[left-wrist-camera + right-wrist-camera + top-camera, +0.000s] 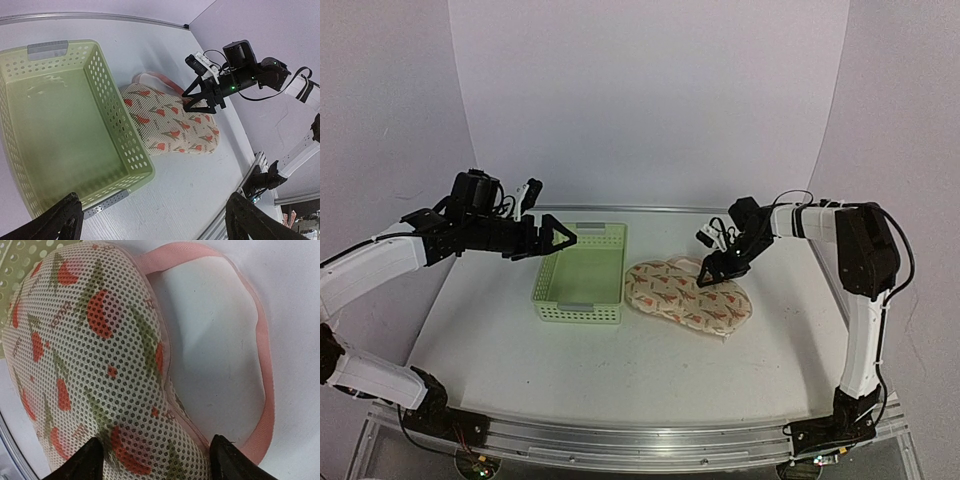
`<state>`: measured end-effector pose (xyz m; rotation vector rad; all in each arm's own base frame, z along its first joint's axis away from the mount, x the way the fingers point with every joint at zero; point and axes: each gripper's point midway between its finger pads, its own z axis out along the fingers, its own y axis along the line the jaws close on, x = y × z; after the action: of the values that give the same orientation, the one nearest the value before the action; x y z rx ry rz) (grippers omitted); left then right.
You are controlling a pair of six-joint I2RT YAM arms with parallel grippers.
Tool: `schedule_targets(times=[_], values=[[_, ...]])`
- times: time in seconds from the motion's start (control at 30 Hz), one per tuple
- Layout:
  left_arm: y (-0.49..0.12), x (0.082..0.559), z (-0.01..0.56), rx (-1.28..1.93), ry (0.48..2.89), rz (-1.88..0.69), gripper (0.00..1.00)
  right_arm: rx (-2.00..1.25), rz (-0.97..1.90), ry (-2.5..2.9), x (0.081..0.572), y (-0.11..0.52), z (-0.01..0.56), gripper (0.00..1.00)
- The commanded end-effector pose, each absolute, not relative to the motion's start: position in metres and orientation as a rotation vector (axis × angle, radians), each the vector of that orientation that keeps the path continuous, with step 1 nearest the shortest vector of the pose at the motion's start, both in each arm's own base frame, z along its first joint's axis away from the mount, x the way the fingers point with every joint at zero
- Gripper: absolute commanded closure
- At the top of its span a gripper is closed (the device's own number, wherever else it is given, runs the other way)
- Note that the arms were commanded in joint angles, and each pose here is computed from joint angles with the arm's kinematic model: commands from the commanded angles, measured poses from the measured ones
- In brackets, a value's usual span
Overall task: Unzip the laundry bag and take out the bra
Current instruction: Adjust the laundry bag at the center of the board.
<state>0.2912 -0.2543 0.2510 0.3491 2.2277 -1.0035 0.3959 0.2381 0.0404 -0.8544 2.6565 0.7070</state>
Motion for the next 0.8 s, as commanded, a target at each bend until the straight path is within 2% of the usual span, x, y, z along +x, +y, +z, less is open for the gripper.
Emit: schedule_targets(times=[0.0,0.27,0.4,0.77], values=[[-0.255,0.287,0.267,0.395,2.168,-1.012,0.01,-0.858,0.77,2.67,0.384,0.242,0.038,0.39],[-0.254,0.288,0.266,0.393,2.171,-0.996,0.01,-0.753,0.65,2.707,0.379,0.224,0.031,0.85],[-0.255,0.288,0.265,0.394,2.178,-1.003,0.01,-0.657,0.61,2.691,0.376,0.216,0.036,1.0],[-0.266,0.284,0.255,0.389,2.223,-1.088,0.01,-0.111,0.666,2.604,0.37,0.209,0.059,1.0]])
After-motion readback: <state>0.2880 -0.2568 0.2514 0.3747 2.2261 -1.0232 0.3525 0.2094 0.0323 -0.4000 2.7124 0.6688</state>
